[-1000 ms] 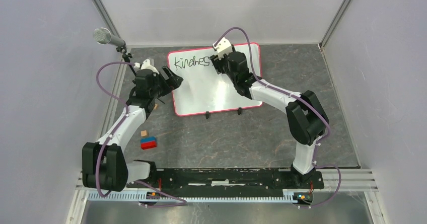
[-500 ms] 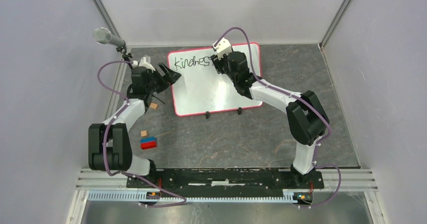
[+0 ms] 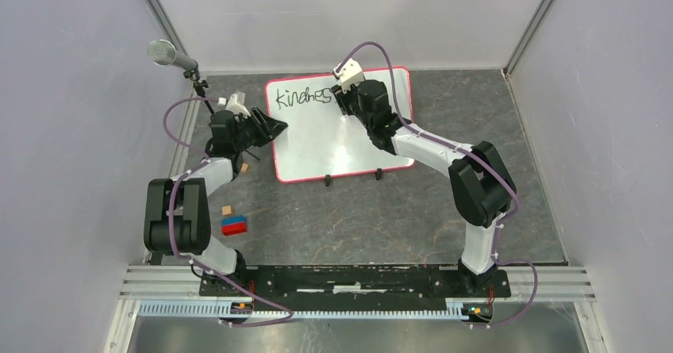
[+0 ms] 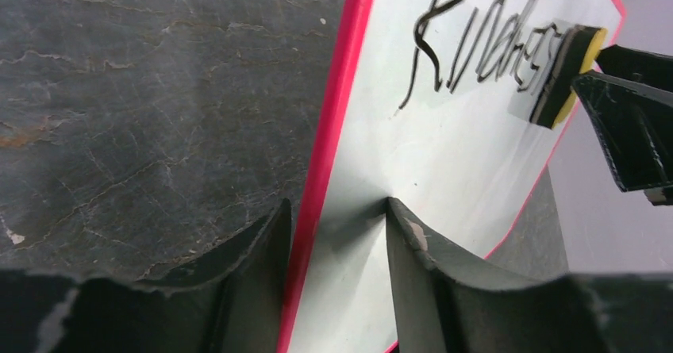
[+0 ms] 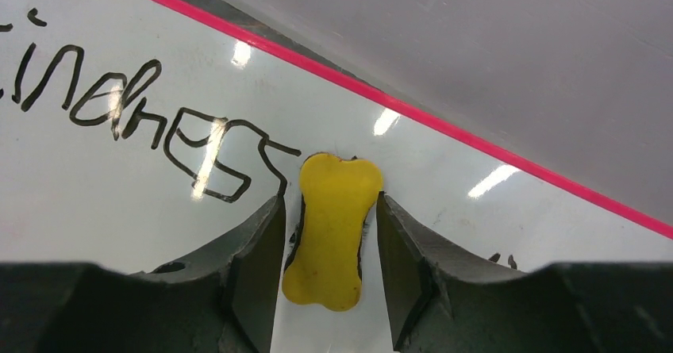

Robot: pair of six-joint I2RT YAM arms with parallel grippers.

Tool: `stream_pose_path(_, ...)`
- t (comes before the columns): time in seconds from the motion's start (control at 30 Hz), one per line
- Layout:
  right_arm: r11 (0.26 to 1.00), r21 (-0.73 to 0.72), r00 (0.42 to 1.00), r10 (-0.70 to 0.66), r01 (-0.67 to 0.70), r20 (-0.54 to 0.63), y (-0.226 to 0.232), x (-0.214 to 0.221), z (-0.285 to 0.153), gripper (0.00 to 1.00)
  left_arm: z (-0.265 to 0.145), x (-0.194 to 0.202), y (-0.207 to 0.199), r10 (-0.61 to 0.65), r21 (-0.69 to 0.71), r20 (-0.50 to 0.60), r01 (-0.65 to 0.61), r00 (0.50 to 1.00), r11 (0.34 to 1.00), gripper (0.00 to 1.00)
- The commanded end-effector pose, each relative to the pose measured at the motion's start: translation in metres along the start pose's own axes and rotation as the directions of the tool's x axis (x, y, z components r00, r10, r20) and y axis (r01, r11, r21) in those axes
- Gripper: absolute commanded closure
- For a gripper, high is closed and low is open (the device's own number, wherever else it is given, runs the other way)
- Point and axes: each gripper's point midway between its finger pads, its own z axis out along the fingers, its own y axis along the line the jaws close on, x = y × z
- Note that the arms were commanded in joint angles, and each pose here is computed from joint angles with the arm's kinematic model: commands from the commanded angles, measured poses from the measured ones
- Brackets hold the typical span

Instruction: Erase the whiteboard

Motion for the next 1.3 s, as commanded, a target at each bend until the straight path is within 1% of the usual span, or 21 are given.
stream_pose_path(0.0, 1.0, 0.0, 0.999, 0.007, -0.007, 0.05, -0.001, -0.019, 0.008, 0.49, 0.002, -0.008, -0.015, 0.14, 0.094, 0.057, -0.145, 0.989, 0.985, 0.51)
stream_pose_path(0.03, 1.0, 0.003, 0.999, 0.006, -0.006, 0.046, -0.001, -0.018, 0.008, 0.49, 0.003, -0.005, -0.015, 0.151, 0.095, 0.054, -0.156, 0.987, 0.983, 0.53)
stream_pose_path(0.2, 1.0, 0.023, 1.0, -0.006, 0.005, 0.031, -0.004, -0.013, 0.01, 0.49, 0.006, 0.004, -0.008, 0.194, 0.09, 0.051, -0.198, 0.98, 0.976, 0.7)
stream_pose_path(0.27, 0.999, 0.035, 1.0, -0.014, 0.013, 0.025, -0.006, -0.011, 0.009, 0.42, 0.005, 0.006, -0.009, 0.219, 0.099, 0.067, -0.225, 0.973, 0.969, 0.75)
stream_pose_path(0.4, 0.999, 0.036, 0.999, -0.012, 0.011, 0.041, -0.01, -0.019, 0.004, 0.35, 0.001, 0.01, -0.012, 0.314, 0.109, 0.115, -0.326, 0.942, 0.939, 0.91)
stream_pose_path(0.47, 0.999, 0.038, 0.999, -0.006, 0.004, 0.05, -0.013, -0.022, 0.002, 0.32, -0.001, 0.011, -0.013, 0.331, 0.115, 0.145, -0.348, 0.932, 0.93, 0.94)
stream_pose_path(0.53, 0.999, 0.038, 0.999, -0.002, 0.0, 0.049, -0.016, -0.021, 0.0, 0.32, -0.004, 0.012, -0.019, 0.355, 0.147, 0.194, -0.385, 0.914, 0.911, 0.97)
stream_pose_path(0.57, 0.999, 0.038, 0.999, 0.001, -0.002, 0.046, -0.017, -0.019, -0.001, 0.31, -0.004, 0.012, -0.021, 0.359, 0.149, 0.21, -0.393, 0.909, 0.907, 0.98)
stream_pose_path(0.8, 0.999, 0.02, 0.998, 0.047, -0.048, 0.051, -0.028, -0.011, -0.009, 0.32, -0.005, 0.014, -0.024, 0.376, 0.16, 0.225, -0.415, 0.899, 0.896, 0.98)
stream_pose_path(0.87, 0.999, 0.009, 0.997, 0.05, -0.051, 0.056, -0.029, -0.011, -0.011, 0.3, -0.004, 0.015, -0.025, 0.379, 0.17, 0.221, -0.418, 0.899, 0.892, 0.98)
stream_pose_path(0.93, 0.999, 0.001, 0.998, 0.05, -0.05, 0.048, -0.03, -0.008, -0.008, 0.3, -0.004, 0.015, -0.026, 0.381, 0.178, 0.221, -0.421, 0.898, 0.889, 0.98)
stream_pose_path(1.0, 0.999, -0.011, 0.998, 0.052, -0.052, 0.044, -0.028, -0.005, -0.005, 0.34, -0.005, 0.014, -0.028, 0.385, 0.182, 0.225, -0.427, 0.895, 0.886, 0.98)
stream_pose_path(1.07, 0.998, -0.034, 0.998, 0.048, -0.047, 0.04, -0.024, -0.003, -0.002, 0.43, -0.005, 0.013, -0.029, 0.39, 0.184, 0.225, -0.432, 0.893, 0.883, 0.98)
stream_pose_path(1.13, 0.998, -0.053, 0.998, 0.048, -0.045, 0.042, -0.019, -0.003, 0.002, 0.55, -0.005, 0.013, -0.03, 0.392, 0.189, 0.227, -0.435, 0.892, 0.88, 0.98)
stream_pose_path(1.27, 0.995, -0.084, 0.998, 0.054, -0.051, 0.031, -0.011, 0.0, 0.01, 0.69, -0.005, 0.013, -0.031, 0.396, 0.19, 0.228, -0.44, 0.89, 0.878, 0.98)
